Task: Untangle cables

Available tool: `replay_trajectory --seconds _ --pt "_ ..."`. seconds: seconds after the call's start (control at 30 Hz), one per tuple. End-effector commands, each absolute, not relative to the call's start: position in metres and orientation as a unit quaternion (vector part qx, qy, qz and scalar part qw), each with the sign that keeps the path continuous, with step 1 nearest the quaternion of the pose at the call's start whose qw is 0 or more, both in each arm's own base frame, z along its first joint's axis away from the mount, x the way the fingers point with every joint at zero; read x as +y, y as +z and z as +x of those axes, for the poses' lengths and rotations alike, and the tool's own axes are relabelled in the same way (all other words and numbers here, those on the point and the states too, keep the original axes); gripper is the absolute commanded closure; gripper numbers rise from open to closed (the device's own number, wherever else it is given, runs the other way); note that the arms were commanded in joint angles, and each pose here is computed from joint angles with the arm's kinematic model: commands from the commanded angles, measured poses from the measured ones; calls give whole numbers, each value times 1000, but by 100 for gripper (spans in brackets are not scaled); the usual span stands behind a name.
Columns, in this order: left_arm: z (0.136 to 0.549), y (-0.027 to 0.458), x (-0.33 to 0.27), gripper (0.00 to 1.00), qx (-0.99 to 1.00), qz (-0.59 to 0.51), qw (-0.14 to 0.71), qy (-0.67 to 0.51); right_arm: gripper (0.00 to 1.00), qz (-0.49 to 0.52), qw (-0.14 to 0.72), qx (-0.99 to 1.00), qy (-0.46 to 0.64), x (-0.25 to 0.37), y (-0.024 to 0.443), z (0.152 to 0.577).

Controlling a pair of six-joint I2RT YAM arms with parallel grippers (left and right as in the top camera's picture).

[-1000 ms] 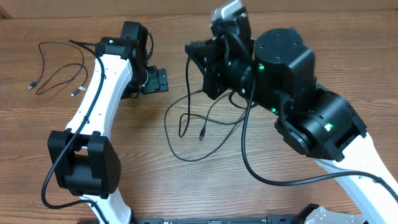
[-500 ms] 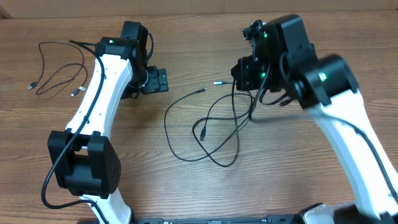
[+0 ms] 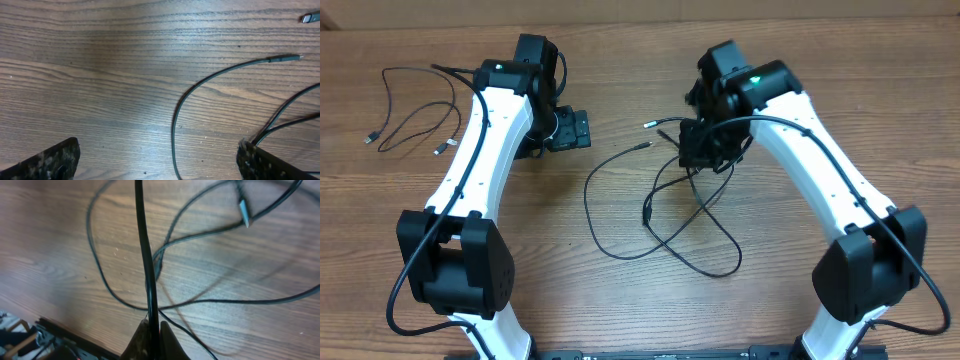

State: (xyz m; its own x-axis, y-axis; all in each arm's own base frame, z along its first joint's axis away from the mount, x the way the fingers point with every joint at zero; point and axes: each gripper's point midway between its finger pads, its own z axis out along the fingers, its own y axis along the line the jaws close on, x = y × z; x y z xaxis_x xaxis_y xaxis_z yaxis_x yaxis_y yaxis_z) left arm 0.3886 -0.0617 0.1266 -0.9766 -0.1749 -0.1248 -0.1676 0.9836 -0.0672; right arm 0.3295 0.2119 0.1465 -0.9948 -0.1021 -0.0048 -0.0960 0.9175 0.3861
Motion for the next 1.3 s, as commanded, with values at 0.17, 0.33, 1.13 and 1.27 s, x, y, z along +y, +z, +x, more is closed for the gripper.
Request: replay_trajectory --seconds 0.17,0.33,1.13,1.27 --pt "387 130 -59 0 994 -84 70 -25 96 63 41 -979 -192 221 112 307" --pt "387 130 -59 0 994 -84 70 -25 96 61 38 -979 -190 231 84 301" --pt "387 130 -59 0 994 -84 70 -25 83 -42 -89 -995 -14 176 54 353" --pt "387 130 -59 0 994 -84 70 -25 73 -42 -79 -996 -6 175 45 351"
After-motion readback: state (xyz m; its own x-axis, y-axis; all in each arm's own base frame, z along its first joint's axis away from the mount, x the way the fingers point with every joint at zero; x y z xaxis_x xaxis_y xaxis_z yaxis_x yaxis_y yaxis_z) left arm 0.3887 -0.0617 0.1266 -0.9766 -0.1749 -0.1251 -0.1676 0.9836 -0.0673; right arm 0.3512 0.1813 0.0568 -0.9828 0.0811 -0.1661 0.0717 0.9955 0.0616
